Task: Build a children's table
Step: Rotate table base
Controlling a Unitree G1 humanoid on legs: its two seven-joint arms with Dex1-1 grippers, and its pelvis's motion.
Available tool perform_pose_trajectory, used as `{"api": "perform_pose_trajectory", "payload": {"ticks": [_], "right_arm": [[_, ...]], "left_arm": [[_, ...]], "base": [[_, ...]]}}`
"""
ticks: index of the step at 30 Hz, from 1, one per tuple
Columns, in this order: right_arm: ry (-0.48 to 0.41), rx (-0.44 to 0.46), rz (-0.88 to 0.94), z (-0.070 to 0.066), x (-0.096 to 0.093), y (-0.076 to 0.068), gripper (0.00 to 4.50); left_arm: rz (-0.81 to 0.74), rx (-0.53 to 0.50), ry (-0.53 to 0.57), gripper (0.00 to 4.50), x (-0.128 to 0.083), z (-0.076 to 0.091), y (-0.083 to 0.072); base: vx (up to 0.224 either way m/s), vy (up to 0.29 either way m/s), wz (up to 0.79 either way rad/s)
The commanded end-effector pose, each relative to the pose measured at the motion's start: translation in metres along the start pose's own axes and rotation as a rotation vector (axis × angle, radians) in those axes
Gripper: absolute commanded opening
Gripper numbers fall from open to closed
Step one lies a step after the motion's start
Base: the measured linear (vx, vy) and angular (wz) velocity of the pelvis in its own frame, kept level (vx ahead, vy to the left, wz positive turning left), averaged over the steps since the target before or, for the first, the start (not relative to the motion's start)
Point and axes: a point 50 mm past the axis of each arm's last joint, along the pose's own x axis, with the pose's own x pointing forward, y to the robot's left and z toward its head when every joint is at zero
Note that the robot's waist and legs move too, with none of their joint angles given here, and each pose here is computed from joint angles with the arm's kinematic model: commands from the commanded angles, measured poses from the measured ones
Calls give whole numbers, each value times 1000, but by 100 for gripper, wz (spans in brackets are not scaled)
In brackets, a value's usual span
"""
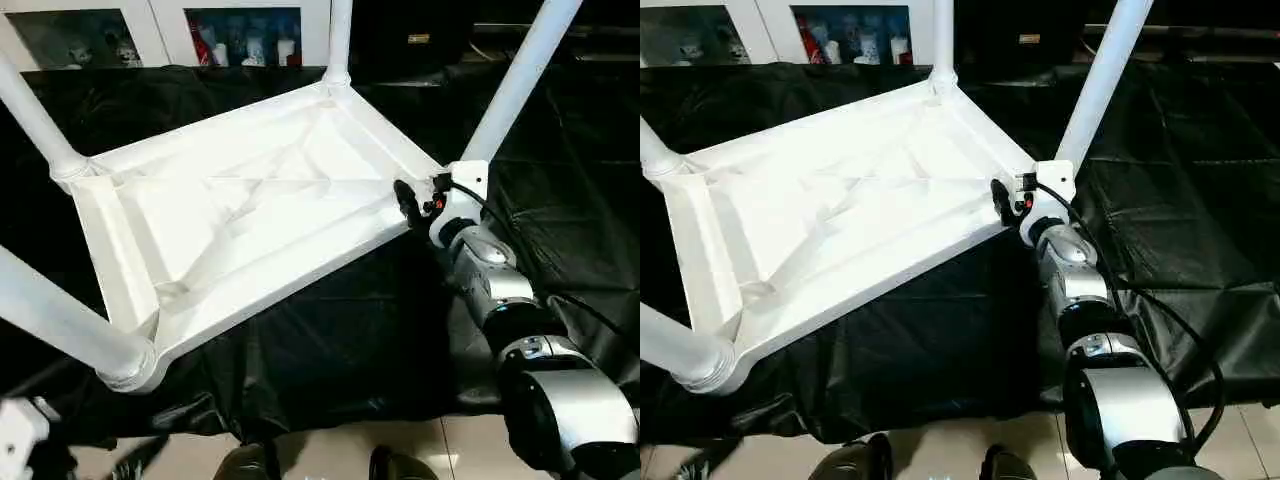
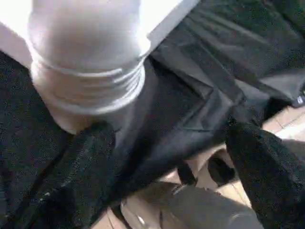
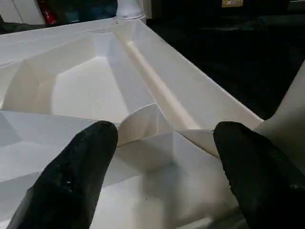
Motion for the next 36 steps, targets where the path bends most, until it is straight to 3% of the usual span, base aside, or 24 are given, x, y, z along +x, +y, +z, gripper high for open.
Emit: {"api": "perform_pose_trajectory", "payload": {"ticks": [1,7,10,17,24,30,32,36], "right_arm": [[29,18,-30,-8,-6,-13,375],[21,-46,144,-15,-14,-4,375],[30,-92,178,-21,-23,-6,375],[45,-123,36,-32,-40,-24,375],[74,-110,25,-42,-49,-21,375],[209,-171,69,-58,-41,-5,375],[215,-167,71,-58,-38,-2,375],[206,-155,154,-55,-26,23,375]], "left_arm": [[54,10,-60,448,-4,4,11],[26,26,-213,448,17,33,16],[-19,47,-248,448,31,43,15],[-84,49,-313,448,63,59,9],[-138,48,-340,448,85,68,-1],[-400,10,-352,448,104,86,-33],[-436,9,-345,448,106,87,-37],[-614,1,-335,448,113,95,-63]], "base": [[0,0,0],[0,0,0],[0,0,0],[0,0,0],[0,0,0],[0,0,0],[0,0,0],[0,0,0]]}}
